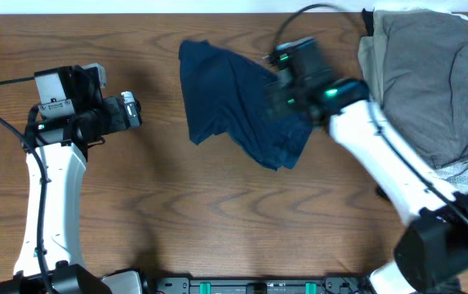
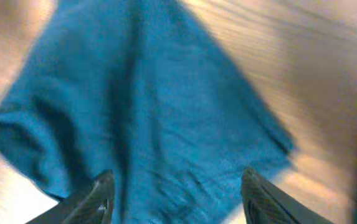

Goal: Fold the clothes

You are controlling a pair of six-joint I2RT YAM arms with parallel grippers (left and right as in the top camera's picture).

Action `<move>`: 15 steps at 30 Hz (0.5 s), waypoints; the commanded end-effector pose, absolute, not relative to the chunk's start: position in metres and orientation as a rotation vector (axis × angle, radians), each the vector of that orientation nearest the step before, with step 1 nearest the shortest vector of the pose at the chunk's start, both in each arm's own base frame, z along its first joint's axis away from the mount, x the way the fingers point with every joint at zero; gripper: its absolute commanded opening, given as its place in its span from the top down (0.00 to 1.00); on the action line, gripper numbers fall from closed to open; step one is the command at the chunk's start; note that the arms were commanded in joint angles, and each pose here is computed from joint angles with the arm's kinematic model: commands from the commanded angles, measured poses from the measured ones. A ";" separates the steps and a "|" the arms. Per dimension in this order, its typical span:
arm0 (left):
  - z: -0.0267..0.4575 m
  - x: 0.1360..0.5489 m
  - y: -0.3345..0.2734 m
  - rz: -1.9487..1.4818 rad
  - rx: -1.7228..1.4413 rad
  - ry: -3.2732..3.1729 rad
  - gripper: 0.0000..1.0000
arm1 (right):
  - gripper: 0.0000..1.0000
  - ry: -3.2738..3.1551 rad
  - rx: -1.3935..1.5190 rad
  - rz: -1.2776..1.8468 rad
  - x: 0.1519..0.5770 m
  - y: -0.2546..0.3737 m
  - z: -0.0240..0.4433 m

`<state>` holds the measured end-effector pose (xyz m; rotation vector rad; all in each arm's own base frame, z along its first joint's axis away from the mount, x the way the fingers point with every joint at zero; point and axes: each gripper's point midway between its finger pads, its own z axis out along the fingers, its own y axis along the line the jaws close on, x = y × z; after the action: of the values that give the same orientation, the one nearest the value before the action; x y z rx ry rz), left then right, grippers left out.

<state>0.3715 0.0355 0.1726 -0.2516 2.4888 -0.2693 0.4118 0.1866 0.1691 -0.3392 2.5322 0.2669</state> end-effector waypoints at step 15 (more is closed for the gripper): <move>0.169 0.370 -0.030 -0.273 0.217 2.524 0.02 | 0.34 2.874 0.022 0.236 0.398 0.123 0.093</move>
<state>0.3697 0.0065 0.1669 -0.0748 2.5288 -0.2751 0.3946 0.1258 0.0913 -0.0241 2.8822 0.2110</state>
